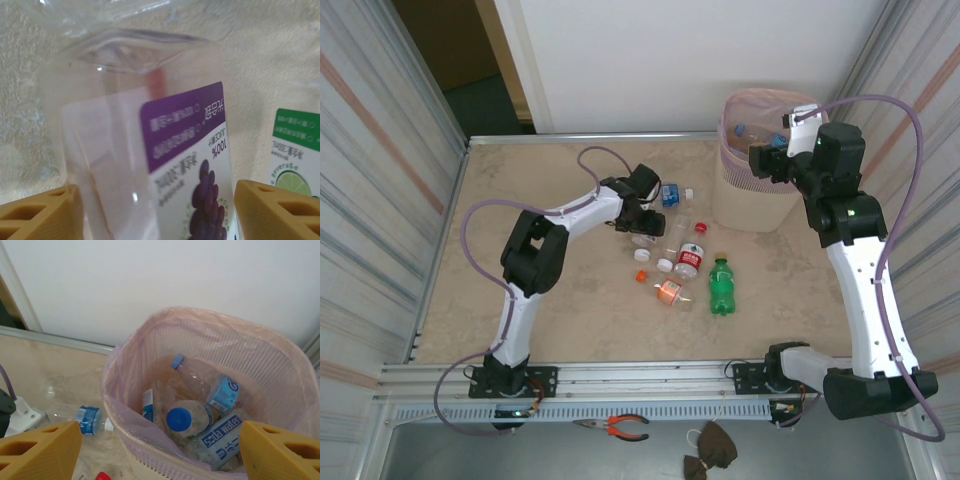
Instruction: Put the plastic bottles in the bin
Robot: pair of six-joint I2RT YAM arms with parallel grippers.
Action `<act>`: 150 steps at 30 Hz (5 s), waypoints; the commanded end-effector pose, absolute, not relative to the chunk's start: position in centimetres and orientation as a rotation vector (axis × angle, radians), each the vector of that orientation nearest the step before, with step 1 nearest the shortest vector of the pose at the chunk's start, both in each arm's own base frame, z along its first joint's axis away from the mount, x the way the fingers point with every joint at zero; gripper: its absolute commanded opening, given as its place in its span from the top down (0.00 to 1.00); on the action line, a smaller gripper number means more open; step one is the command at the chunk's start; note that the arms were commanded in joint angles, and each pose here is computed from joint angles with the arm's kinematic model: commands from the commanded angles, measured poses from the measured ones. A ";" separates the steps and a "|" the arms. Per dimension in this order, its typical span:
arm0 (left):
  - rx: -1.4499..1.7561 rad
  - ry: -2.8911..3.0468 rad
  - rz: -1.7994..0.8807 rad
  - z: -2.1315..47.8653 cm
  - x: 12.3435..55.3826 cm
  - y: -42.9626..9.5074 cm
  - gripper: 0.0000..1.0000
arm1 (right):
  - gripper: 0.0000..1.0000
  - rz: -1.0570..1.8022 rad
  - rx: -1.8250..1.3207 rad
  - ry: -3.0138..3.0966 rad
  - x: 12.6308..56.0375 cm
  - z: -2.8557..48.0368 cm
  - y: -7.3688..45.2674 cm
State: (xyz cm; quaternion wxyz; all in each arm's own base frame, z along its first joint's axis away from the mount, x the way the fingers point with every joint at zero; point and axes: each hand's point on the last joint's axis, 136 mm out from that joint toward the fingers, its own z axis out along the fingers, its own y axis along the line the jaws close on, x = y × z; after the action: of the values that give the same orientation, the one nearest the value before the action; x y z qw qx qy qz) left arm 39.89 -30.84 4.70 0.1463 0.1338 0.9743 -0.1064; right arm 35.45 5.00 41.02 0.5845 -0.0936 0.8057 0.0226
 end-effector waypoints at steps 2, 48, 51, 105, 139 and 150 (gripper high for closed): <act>0.431 2.816 -0.286 5.8 39.0 -30.1 0.20 | 0.19 0.077 -0.209 1.855 35.3 42.2 5.4; 0.627 2.601 -0.240 14.4 37.2 -30.0 0.36 | 0.18 0.269 -0.188 1.834 34.1 43.4 8.2; 0.674 2.467 -0.357 17.7 37.0 -31.1 0.37 | 0.18 0.411 -0.180 1.845 33.6 43.3 9.8; 1.124 1.574 -0.597 36.0 28.4 -38.3 0.32 | 0.56 1.016 -0.309 2.150 30.3 37.9 17.6; 1.019 1.585 -0.533 36.7 26.2 -33.0 0.15 | 0.65 0.656 0.299 1.849 43.8 43.8 -2.5; 1.016 1.603 -0.530 36.1 26.3 -33.0 0.15 | 0.65 0.807 0.302 2.061 46.4 35.8 -0.6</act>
State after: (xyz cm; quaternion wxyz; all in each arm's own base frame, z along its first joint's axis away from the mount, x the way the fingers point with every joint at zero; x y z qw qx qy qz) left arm 26.57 -33.51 35.34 0.5429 0.4413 0.6788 -0.2230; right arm 46.41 -2.09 36.63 0.4583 0.1457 0.8226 0.3036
